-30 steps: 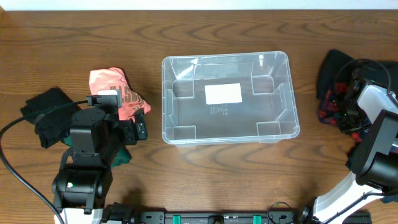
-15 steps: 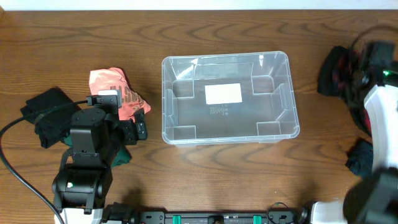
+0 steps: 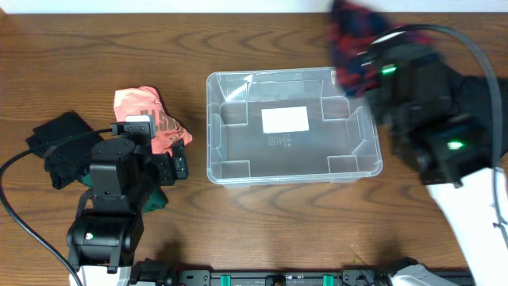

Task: Pack container
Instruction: 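Carry the plaid shirt with the right gripper and drop it into the bin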

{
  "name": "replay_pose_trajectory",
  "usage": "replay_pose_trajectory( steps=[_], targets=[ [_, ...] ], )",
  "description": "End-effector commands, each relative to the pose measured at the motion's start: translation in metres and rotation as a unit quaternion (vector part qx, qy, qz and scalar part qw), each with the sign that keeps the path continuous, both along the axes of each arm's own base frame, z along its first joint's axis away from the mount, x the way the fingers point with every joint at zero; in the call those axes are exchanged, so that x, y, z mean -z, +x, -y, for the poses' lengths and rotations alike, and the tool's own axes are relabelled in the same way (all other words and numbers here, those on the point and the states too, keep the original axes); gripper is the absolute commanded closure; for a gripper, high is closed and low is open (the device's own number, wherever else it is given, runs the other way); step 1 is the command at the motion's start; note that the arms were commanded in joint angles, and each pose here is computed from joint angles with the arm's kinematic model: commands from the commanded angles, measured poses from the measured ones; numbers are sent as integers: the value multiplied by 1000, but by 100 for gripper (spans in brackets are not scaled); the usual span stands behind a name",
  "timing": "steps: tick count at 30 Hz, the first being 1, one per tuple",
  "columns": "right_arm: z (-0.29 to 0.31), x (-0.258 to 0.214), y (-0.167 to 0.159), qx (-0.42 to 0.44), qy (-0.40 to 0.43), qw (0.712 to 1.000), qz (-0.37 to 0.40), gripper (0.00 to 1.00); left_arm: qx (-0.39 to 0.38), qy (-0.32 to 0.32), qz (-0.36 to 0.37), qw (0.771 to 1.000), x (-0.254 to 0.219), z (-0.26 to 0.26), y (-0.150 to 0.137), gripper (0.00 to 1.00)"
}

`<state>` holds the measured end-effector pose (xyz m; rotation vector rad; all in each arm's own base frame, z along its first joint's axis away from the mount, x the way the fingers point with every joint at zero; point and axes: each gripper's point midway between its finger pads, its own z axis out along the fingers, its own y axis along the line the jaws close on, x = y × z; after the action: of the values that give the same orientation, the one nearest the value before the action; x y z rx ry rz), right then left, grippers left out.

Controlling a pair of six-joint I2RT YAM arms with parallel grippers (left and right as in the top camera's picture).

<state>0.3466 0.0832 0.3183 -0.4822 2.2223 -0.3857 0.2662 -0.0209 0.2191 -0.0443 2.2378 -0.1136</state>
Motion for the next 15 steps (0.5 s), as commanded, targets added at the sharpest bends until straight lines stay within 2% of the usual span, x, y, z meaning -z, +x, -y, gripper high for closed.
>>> replay_pose_trajectory(
  steps=[1, 5, 10, 15],
  targets=[
    [-40, 17, -3, 18, 60, 998, -17, 99, -3, -3, 7, 1000, -8, -1, 0, 2],
    [-75, 57, -9, 23, 65, 995, -71, 99, -3, -3, 5, 1000, -8, -1, 0, 2],
    [-85, 124, -14, 74, 34, 984, -157, 99, -3, -3, 5, 1000, -8, -1, 0, 2],
    [-103, 179, -17, 65, 1, 973, -224, 99, -3, -3, 5, 1000, -8, -1, 0, 2]
  ],
)
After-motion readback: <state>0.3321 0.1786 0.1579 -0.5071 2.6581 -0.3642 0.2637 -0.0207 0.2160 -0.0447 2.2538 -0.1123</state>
